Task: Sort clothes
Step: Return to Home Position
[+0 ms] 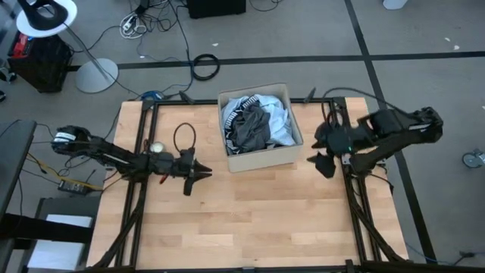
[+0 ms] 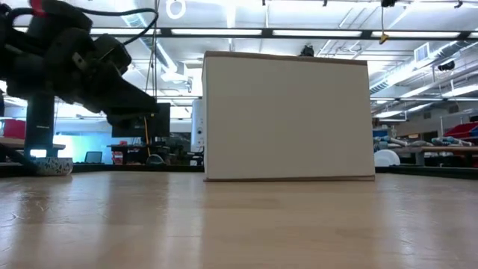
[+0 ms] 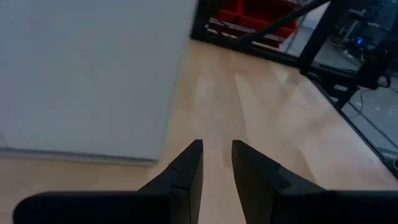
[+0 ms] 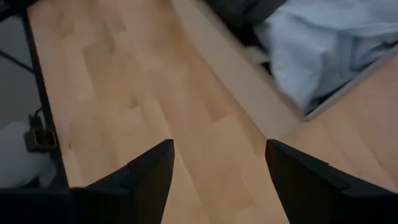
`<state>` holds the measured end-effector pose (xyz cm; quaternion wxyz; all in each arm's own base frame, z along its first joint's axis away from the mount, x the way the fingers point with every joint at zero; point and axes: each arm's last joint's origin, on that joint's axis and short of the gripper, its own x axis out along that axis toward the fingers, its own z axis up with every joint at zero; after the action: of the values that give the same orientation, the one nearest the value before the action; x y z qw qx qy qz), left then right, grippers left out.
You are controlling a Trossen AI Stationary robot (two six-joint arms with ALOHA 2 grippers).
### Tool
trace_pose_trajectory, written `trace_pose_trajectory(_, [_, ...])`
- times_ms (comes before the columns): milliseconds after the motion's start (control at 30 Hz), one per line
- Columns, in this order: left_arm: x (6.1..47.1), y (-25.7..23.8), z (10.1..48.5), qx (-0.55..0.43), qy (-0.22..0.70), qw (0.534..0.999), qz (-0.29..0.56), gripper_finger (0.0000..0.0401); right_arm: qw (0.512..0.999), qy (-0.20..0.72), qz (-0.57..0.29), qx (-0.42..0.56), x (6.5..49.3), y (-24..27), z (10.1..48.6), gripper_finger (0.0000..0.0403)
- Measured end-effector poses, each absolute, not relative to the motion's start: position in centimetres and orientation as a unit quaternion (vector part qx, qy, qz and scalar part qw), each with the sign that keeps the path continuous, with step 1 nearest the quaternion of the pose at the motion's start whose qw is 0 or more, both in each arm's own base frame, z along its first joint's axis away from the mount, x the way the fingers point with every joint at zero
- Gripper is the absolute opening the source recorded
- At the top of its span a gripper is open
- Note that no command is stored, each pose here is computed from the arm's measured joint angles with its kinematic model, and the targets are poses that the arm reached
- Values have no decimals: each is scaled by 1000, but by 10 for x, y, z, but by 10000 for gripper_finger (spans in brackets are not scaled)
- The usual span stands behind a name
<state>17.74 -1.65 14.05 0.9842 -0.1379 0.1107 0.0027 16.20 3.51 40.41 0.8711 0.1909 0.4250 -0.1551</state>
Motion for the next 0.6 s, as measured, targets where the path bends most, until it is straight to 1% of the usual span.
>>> trace_pose_trajectory(100, [177, -4, 144, -131, 99, 986, 6, 90, 880, 419, -134, 177, 154, 47, 385, 256])
trace_pose_trajectory(233, [173, 11, 151, -126, 87, 988, -8, 90, 884, 409, -117, 196, 141, 57, 362, 256])
trace_pose_trajectory(367, [163, 20, 157, -133, 91, 987, -4, 90, 902, 366, -110, 203, 122, 61, 345, 254])
trace_pose_trajectory(600, [138, 18, 179, -102, 41, 994, 9, 90, 938, 283, -89, 178, 100, 62, 302, 256])
